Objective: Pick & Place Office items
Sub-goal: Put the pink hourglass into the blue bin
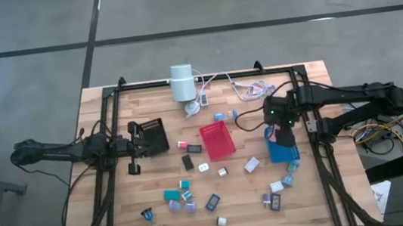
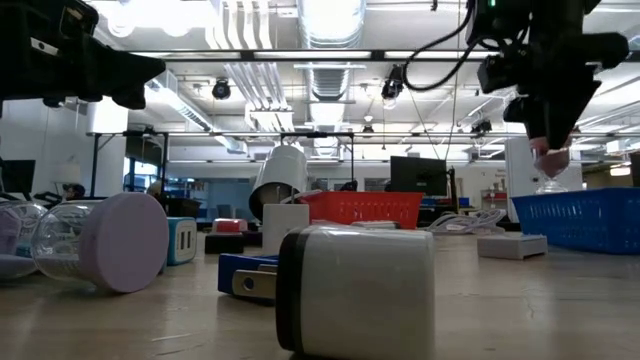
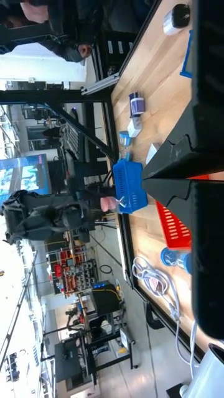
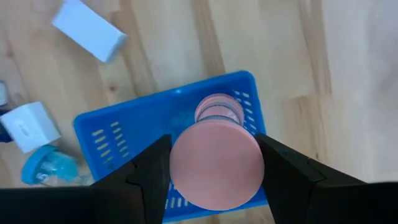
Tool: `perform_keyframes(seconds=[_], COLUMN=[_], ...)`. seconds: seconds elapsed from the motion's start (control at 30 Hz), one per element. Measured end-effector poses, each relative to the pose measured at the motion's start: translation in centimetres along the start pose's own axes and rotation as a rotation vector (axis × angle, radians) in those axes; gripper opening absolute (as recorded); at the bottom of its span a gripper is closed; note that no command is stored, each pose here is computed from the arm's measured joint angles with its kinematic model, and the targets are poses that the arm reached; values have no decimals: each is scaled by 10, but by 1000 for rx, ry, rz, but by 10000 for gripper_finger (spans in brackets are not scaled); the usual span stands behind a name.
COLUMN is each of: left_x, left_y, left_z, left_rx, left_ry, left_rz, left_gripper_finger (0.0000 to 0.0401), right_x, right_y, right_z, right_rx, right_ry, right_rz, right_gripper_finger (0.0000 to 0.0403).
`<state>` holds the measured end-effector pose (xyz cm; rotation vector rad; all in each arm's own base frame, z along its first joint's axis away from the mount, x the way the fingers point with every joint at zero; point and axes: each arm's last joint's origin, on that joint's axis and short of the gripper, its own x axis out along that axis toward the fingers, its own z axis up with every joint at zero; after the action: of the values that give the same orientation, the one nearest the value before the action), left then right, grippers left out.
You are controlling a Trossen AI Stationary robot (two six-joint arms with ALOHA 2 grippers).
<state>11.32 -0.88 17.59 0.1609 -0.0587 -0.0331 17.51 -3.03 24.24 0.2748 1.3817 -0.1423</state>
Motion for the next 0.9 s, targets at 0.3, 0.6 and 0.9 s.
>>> perform_keyframes(seconds=[0.3, 0.6, 0.9], left_x=[0, 0, 0], left_y=[0, 0, 0], left_z=[0, 0, -1], left_rx=[0, 0, 0], left_ry=[0, 0, 3], left_rz=[0, 0, 0], left_gripper_finger=[5, 5, 5], right_x=[22, 42, 48], right_y=[-5, -22, -46], right_z=[8, 28, 41], right_rx=[26, 102, 208], right_ry=[-102, -84, -162], right_rz=[17, 17, 18], right_gripper_finger=[195, 195, 195])
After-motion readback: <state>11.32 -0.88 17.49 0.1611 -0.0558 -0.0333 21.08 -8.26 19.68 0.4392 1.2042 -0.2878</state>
